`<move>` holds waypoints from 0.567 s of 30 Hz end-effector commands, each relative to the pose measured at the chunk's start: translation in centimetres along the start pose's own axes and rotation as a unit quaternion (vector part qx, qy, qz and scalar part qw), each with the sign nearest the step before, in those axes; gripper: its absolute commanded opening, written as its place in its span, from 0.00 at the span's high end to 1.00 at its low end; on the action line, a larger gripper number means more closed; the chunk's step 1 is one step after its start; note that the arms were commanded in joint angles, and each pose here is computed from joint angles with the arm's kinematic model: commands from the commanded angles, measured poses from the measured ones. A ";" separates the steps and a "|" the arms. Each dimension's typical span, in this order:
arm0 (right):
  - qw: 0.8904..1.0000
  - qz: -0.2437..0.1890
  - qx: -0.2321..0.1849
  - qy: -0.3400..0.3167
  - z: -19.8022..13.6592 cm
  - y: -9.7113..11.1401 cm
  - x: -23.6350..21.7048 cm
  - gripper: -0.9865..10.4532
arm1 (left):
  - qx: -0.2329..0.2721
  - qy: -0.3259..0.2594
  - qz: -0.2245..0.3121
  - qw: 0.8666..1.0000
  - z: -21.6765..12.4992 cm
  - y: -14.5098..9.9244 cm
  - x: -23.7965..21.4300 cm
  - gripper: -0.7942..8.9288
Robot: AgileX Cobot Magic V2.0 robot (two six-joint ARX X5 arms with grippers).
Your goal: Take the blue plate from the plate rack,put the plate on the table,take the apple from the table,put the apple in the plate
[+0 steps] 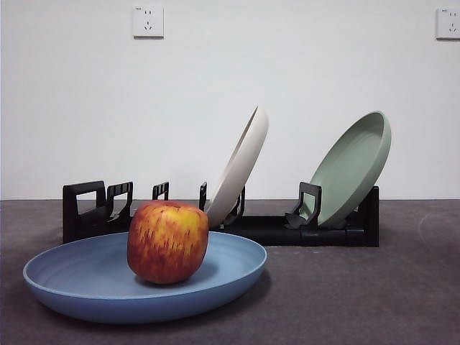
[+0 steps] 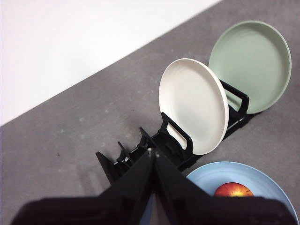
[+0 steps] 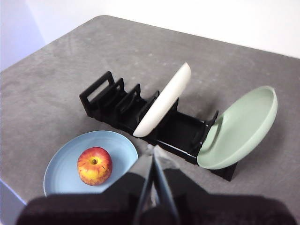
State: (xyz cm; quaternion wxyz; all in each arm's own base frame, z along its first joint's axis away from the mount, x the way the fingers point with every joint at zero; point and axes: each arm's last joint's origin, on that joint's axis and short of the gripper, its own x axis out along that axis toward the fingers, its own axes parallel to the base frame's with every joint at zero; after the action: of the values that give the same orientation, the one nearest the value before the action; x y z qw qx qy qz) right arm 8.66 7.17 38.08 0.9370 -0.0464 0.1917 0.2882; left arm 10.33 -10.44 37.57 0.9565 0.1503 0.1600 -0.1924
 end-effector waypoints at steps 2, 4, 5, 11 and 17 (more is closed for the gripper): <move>1.000 -0.002 0.023 -0.009 -3.7 -0.2 1.1 0.92 | -0.042 -0.005 0.007 0.999 -4.2 -0.1 0.3 0.93; 1.000 -0.002 0.024 -0.010 -5.2 -0.2 1.6 0.92 | -0.057 -0.008 0.008 0.998 -6.0 -0.1 0.3 0.93; 1.000 -0.002 0.023 -0.011 -5.9 -0.2 1.9 0.92 | -0.067 -0.012 0.006 0.998 -6.7 -0.1 0.2 0.93; 0.999 -0.003 0.031 0.016 -7.2 -0.2 2.6 0.91 | -0.110 -0.013 0.005 0.994 -7.7 0.2 -0.5 0.92; 0.999 -0.003 0.031 0.020 -7.2 -0.2 2.6 0.91 | -0.103 -0.002 0.007 0.995 -7.7 -0.1 0.0 0.92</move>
State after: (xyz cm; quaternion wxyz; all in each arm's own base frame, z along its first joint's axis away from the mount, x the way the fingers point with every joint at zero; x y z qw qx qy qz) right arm 8.36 6.91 30.44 0.9341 -0.0300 0.2188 0.2804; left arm 8.34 -7.80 30.68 0.9678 0.0570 0.1746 -0.1723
